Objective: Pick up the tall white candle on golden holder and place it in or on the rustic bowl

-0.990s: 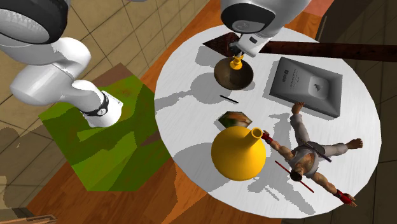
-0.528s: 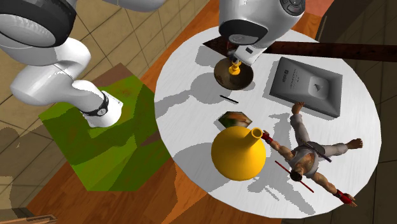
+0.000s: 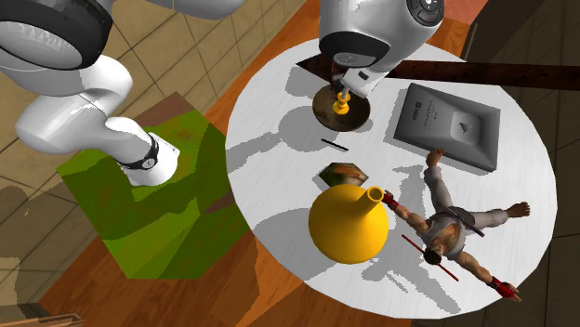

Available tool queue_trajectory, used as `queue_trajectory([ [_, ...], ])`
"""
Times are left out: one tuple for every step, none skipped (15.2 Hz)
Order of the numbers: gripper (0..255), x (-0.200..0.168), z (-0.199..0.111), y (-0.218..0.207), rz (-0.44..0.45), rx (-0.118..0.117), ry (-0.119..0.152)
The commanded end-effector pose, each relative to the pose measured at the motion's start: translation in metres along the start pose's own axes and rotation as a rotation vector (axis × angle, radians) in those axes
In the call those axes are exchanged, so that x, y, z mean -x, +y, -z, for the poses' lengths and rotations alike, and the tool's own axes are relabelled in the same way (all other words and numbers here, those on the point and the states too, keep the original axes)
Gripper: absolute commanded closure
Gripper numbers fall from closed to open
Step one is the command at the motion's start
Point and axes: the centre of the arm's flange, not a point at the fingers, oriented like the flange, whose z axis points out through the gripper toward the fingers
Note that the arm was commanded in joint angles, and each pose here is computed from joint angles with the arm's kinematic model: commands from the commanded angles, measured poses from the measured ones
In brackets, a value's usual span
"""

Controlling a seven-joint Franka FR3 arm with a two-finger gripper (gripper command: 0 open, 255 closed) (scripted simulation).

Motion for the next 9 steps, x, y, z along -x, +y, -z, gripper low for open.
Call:
queue_trajectory([
  [0, 0.0, 0.0, 0.0, 0.0, 0.0, 0.0],
  [0, 0.0, 0.0, 0.0, 0.0, 0.0, 0.0],
  [0, 0.0, 0.0, 0.0, 0.0, 0.0, 0.0],
  [0, 0.0, 0.0, 0.0, 0.0, 0.0, 0.0],
  [0, 0.0, 0.0, 0.0, 0.0, 0.0, 0.0],
  [0, 0.0, 0.013, 0.0, 0.0, 0.0, 0.0],
  [0, 0.0, 0.026, 0.0, 0.0, 0.0, 0.0],
  [0, 0.0, 0.04, 0.0, 0.0, 0.0, 0.0],
  [0, 0.0, 0.05, 0.0, 0.0, 0.0, 0.0],
])
